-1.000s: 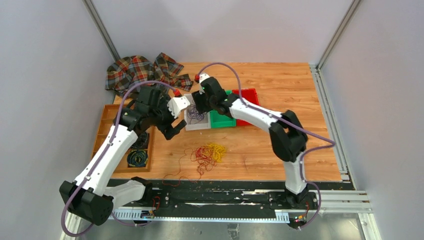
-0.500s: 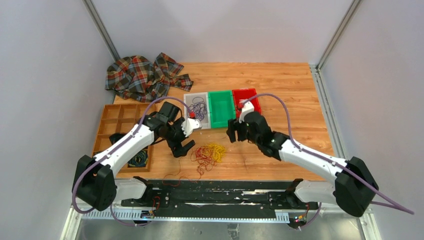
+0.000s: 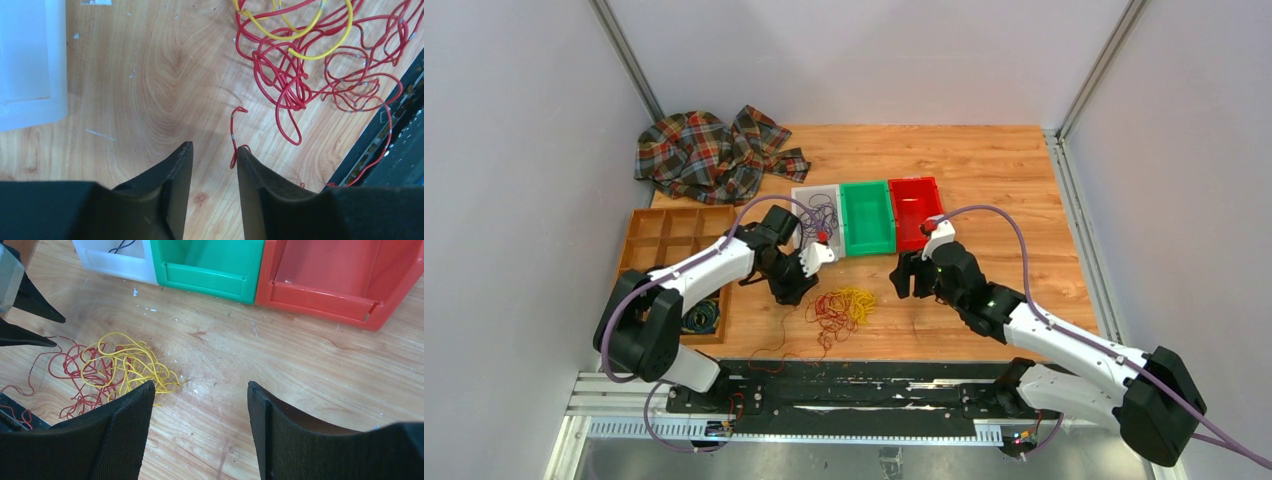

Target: Untangle the cables

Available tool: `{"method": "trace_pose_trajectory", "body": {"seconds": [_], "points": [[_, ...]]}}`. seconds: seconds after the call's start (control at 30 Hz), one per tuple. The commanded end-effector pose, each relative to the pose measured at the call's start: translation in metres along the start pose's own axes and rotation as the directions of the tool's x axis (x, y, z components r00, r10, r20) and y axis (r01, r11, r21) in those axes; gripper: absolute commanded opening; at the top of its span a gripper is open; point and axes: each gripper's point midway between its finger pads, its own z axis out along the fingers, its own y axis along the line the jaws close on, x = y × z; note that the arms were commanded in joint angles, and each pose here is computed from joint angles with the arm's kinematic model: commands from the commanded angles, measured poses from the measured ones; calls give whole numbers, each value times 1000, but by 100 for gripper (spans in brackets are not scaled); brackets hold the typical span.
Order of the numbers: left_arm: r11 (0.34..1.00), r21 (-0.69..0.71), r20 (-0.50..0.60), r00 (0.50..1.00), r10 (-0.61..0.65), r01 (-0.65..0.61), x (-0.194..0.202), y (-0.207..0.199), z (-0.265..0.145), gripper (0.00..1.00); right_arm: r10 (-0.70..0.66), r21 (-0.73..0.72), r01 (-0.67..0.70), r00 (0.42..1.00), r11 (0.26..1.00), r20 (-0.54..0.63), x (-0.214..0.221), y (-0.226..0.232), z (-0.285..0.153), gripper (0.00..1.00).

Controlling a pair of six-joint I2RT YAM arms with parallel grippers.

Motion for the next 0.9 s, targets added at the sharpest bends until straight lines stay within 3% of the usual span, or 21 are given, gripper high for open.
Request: {"method": "trace_pose_trajectory", "body": {"seconds": [0.0, 0.1, 0.13, 0.5, 0.7, 0.87], "points": [[999, -13, 23, 999, 41, -41, -9, 3, -4, 34, 6, -10, -6, 1000, 1000, 13, -5, 4, -2, 68], [998, -52, 52, 998, 41, -38, -22, 5, -24, 6, -10, -37, 11, 1000, 999, 21, -14, 11, 0, 68], [996, -80, 72, 997, 41, -36, -31, 8, -35, 1, -15, -49, 16, 1000, 999, 24, -17, 15, 1, 68], [953, -292, 275, 947, 166, -82, -104, 2, -173, 1, -149, -230, 188, 973, 955, 176, -63, 83, -1, 76], [937, -345, 372, 908, 192, -57, -130, -9, -225, 0, -151, -352, 255, 943, 901, 297, -92, 140, -9, 77], [928, -369, 469, 854, 225, -41, -154, -20, -264, 0, -129, -427, 264, 939, 865, 320, -102, 182, 1, 78]]}}
